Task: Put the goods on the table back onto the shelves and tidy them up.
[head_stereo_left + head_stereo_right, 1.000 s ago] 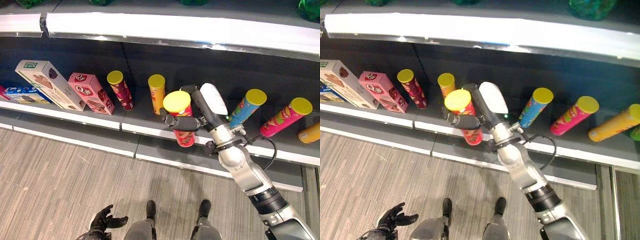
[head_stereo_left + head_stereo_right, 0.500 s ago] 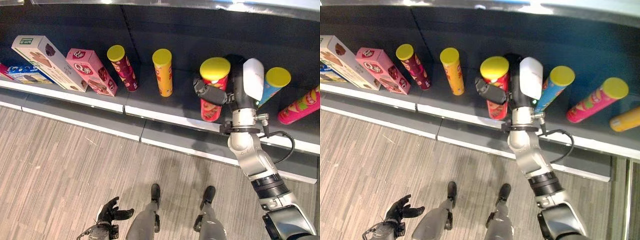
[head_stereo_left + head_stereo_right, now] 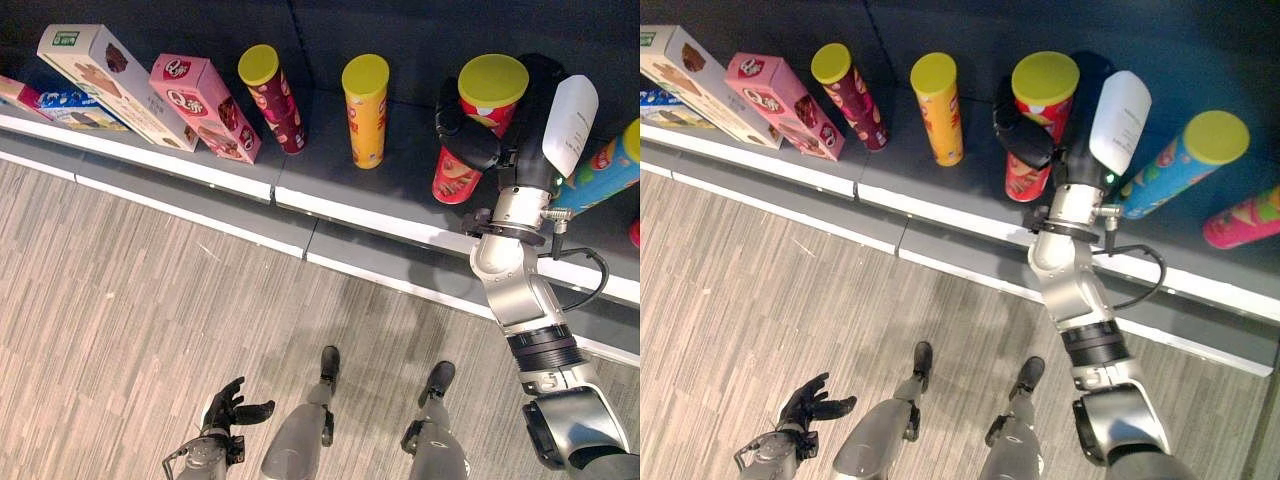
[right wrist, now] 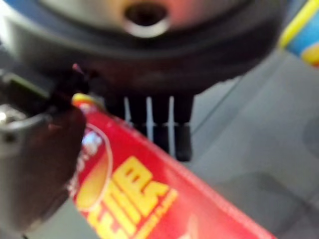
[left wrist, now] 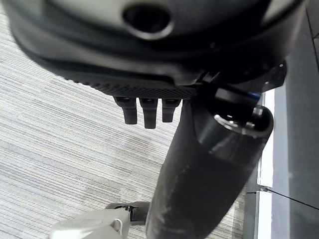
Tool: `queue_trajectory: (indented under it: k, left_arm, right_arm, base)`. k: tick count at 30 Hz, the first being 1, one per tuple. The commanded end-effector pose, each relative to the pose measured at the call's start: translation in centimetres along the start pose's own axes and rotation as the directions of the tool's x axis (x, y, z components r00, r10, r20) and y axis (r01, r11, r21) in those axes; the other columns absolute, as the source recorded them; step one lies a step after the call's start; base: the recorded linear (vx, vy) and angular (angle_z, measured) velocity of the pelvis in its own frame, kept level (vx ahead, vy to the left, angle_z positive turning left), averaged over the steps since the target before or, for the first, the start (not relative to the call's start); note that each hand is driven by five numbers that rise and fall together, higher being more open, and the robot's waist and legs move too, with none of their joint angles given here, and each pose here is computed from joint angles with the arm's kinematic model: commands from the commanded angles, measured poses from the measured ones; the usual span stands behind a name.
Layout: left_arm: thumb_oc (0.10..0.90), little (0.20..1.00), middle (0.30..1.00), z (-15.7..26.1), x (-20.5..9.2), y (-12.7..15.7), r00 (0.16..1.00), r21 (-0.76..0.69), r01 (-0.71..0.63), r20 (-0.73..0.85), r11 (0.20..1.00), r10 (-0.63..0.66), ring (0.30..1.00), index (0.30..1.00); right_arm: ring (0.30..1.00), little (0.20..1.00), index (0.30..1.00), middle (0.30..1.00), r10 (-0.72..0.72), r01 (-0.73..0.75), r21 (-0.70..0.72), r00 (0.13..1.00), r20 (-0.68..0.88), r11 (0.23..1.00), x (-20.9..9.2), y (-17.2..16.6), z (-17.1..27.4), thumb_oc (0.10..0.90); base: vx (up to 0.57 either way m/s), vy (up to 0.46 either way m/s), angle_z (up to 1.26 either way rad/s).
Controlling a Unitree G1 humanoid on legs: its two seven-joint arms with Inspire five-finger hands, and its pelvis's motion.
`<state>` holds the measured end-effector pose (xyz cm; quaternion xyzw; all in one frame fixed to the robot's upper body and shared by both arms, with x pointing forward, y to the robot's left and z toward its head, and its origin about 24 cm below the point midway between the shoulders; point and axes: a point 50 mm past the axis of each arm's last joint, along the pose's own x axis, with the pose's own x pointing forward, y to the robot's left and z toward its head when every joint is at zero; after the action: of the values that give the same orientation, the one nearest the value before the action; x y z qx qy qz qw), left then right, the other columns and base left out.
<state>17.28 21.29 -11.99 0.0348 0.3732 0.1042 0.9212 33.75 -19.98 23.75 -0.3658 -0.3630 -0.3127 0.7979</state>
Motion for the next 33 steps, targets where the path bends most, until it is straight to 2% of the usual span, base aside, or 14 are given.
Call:
queue_trajectory:
  k: [1, 14, 22, 33]
  left_arm:
    - [0.8, 0.9, 0.9, 0.2, 0.1, 1.7, 0.998, 0.059, -0.051, 0.027, 0.997, 0.05, 0.9, 0.9]
    - [0.8, 0.9, 0.9, 1.8, 0.3, 0.9, 0.996, 0.048, -0.022, 0.092, 0.999, 0.017, 0.9, 0.9]
    - [0.8, 0.9, 0.9, 2.3, 0.5, 0.1, 0.995, 0.045, -0.006, 0.102, 0.999, 0.001, 0.9, 0.9]
    - [0.8, 0.9, 0.9, 2.6, 0.7, 0.1, 0.995, 0.043, -0.019, 0.104, 0.999, 0.015, 0.9, 0.9]
  right_arm:
    - [0.3, 0.3, 0.3, 0.3, -0.288, 0.275, 0.089, 0.933, 0.215, 0.957, 5.0, -4.2, 4.9, 0.4]
    - [0.3, 0.3, 0.3, 0.3, -0.46, 0.489, -0.048, 0.845, 0.274, 0.871, 7.2, -8.2, 4.4, 0.4]
    - [0.3, 0.3, 0.3, 0.3, -0.479, 0.513, -0.095, 0.843, 0.244, 0.853, 7.0, -8.4, 3.3, 0.4]
    - [0.3, 0.3, 0.3, 0.3, -0.476, 0.488, -0.041, 0.865, 0.161, 0.872, 6.4, -7.1, 2.6, 0.4]
  base:
    - [-0.01, 0.019, 0.06]
    - [-0.01, 0.032, 0.09]
    - [0.0, 0.0, 0.0]
    - [0.0, 0.0, 0.0]
